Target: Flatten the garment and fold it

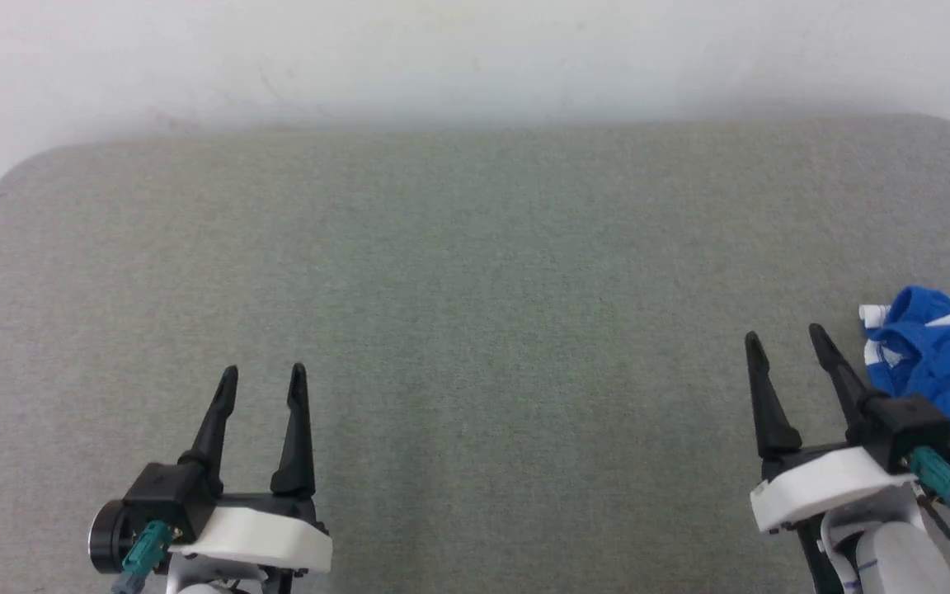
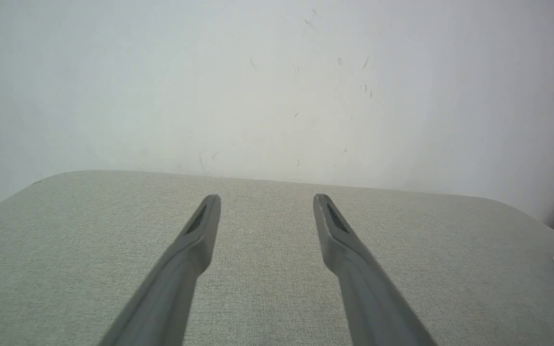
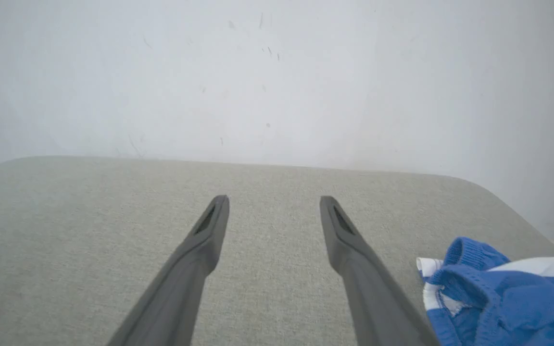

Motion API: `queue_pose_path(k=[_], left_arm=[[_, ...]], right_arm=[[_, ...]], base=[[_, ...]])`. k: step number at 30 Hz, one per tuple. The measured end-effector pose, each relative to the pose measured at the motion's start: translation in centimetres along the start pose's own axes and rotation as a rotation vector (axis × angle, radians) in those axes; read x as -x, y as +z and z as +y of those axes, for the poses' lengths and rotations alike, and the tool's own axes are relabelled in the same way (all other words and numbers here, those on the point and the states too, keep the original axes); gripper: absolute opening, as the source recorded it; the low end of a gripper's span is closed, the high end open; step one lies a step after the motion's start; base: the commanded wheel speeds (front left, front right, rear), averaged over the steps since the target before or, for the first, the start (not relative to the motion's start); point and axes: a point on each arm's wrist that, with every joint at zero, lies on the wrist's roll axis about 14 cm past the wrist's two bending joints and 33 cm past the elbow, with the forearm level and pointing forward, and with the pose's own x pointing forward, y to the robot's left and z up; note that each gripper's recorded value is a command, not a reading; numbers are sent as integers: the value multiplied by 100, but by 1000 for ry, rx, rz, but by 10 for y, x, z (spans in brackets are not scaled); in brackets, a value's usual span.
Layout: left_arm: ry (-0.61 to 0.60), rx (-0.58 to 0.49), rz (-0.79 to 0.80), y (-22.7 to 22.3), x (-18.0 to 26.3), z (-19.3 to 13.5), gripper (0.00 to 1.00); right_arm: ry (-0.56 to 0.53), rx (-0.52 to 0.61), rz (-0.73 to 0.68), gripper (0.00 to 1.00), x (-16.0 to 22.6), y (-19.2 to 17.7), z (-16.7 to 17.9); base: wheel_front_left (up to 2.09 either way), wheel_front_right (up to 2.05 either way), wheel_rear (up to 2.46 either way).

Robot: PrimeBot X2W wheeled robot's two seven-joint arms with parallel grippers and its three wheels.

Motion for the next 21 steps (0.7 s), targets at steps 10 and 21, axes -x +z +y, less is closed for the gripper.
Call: queue_pose_path(k=[10,21], left_arm=[[37,-35,-16,10,21,16,100],[5,-30,55,-12,37,6,100]], right_arm=[[56,-111,-108,100,33,32,25],[36,-138,-74,100,59,23,22]], base=[[0,0,0],[0,0,0]])
